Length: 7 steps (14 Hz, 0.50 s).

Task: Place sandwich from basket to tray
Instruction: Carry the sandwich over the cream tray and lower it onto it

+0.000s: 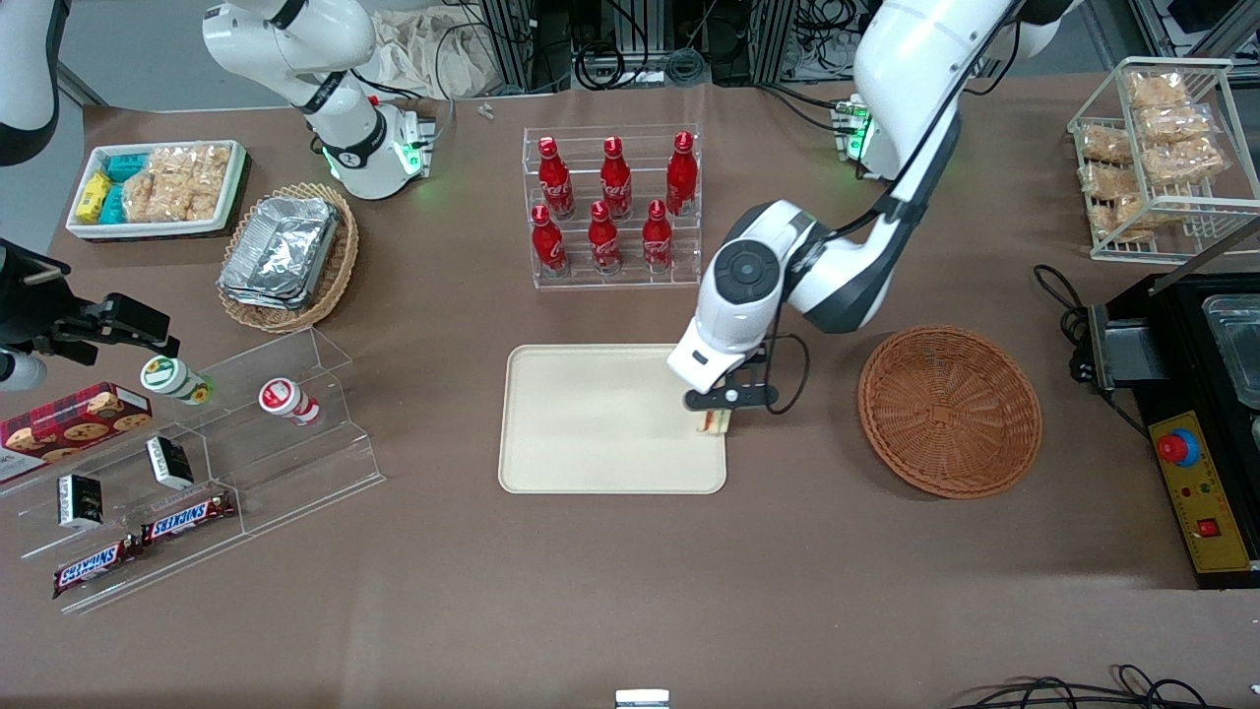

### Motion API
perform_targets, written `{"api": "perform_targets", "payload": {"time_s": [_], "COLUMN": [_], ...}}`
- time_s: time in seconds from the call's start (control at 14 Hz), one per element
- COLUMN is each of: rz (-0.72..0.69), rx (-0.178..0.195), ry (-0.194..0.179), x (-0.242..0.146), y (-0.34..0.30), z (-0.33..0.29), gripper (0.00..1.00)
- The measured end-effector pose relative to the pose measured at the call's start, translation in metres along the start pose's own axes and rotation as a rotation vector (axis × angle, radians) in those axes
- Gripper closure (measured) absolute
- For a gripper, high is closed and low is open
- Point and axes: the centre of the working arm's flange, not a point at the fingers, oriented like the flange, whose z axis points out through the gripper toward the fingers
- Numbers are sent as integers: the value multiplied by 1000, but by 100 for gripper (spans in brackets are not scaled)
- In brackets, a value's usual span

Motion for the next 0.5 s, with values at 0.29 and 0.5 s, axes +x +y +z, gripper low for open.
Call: {"api": "perform_targets", "payload": {"time_s": [0.29, 0.5], "rz": [28, 94], "rx": [-10, 34], "ry": [21, 73], "x": [2, 8], "y": [10, 12], "z": [37, 44], "gripper": [84, 78]}}
